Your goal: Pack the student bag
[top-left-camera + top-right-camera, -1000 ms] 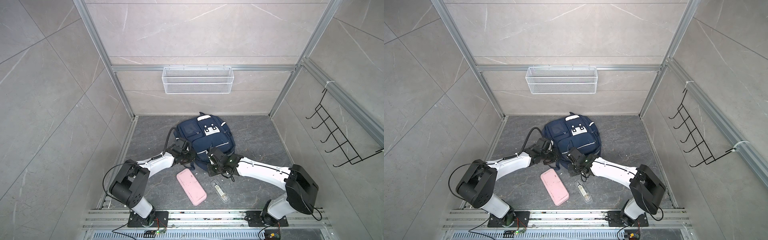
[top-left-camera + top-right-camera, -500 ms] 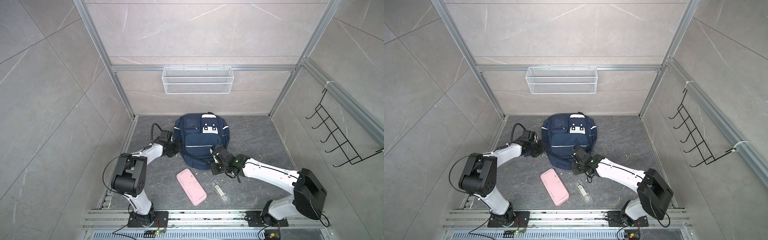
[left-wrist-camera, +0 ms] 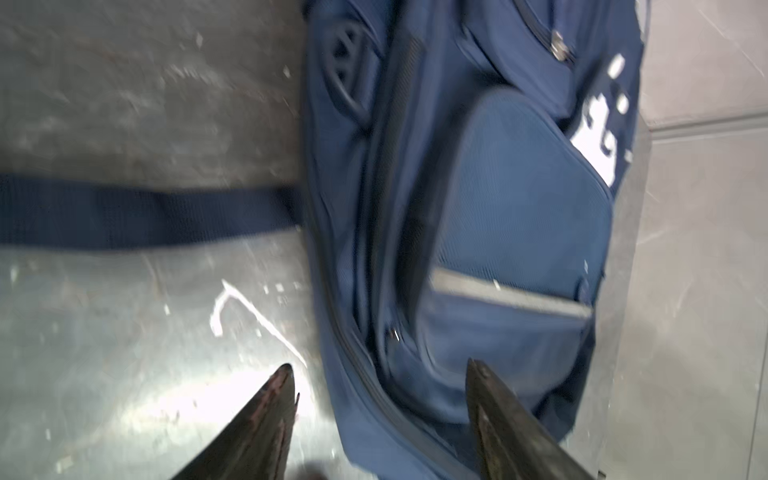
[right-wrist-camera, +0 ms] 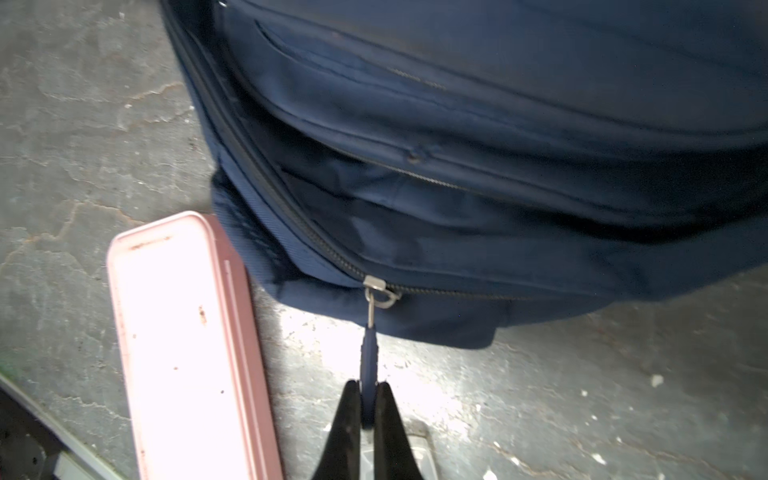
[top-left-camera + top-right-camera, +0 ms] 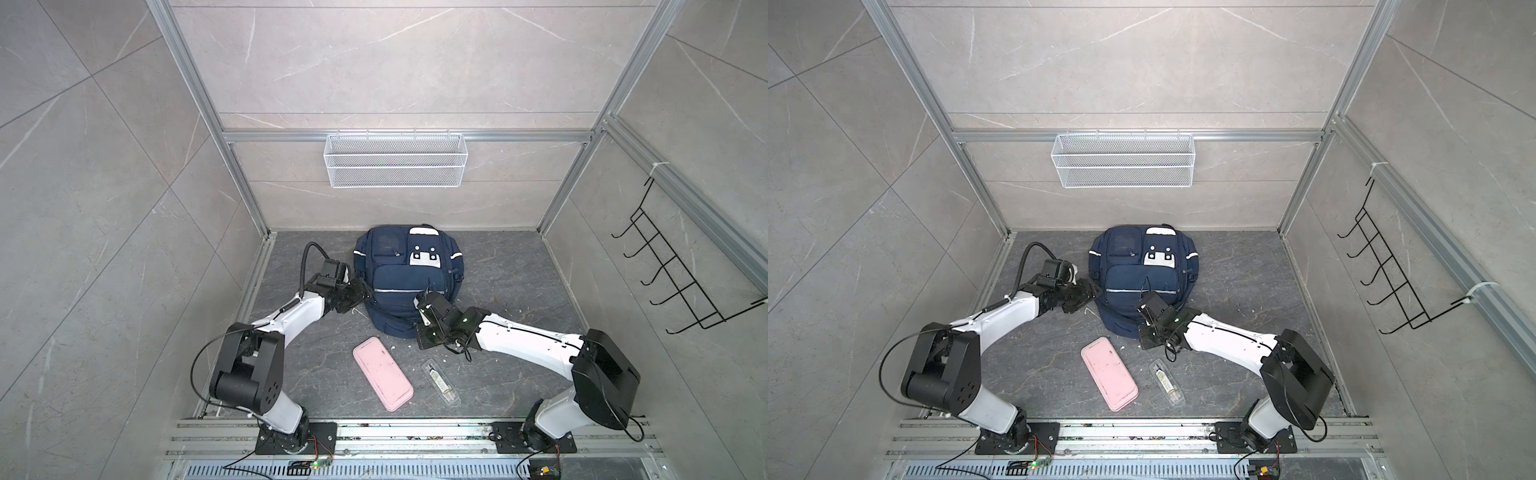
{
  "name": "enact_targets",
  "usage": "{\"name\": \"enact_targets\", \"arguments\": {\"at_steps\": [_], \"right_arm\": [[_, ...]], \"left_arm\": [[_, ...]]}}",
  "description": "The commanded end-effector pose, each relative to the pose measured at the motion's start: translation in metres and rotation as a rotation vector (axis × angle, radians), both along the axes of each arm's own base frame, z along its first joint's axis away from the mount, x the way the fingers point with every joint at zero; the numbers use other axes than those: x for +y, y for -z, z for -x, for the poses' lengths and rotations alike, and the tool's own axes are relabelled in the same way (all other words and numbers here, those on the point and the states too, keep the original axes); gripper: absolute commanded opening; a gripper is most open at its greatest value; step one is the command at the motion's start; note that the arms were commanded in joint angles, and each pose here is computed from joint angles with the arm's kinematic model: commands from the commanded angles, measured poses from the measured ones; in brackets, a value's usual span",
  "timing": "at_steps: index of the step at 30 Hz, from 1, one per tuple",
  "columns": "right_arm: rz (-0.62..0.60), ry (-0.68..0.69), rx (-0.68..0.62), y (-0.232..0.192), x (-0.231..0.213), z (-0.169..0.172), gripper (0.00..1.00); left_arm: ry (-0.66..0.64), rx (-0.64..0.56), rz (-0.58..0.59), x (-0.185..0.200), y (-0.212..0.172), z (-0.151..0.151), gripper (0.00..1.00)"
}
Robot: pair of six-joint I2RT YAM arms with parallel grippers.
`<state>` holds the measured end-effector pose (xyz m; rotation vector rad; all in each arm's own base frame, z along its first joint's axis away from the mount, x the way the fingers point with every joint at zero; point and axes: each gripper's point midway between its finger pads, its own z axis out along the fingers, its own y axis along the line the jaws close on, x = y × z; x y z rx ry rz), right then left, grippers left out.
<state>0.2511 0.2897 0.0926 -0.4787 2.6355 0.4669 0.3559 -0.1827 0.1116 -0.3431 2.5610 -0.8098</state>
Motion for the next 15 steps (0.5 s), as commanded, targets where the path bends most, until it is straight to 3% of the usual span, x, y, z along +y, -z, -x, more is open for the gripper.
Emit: {"name": "enact_targets", "arguments": {"at_steps": [1, 8, 15], "right_arm": [[-0.054, -0.047, 0.008, -0.014, 0.021, 0.004, 0.00], [-0.070, -0.073, -0.003, -0.025, 0.038, 0.007, 0.00], [-0.058, -0.088, -0.005, -0.029, 0.044, 0.004, 0.00]], "left_arm": [[0.041, -0.016, 0.018, -0.014, -0.012, 0.018, 0.67], [0.107, 0.008, 0.012, -0.046, 0.001, 0.038, 0.67], [0.134, 0.017, -0.047, -0.043, 0.007, 0.048, 0.60]]}}
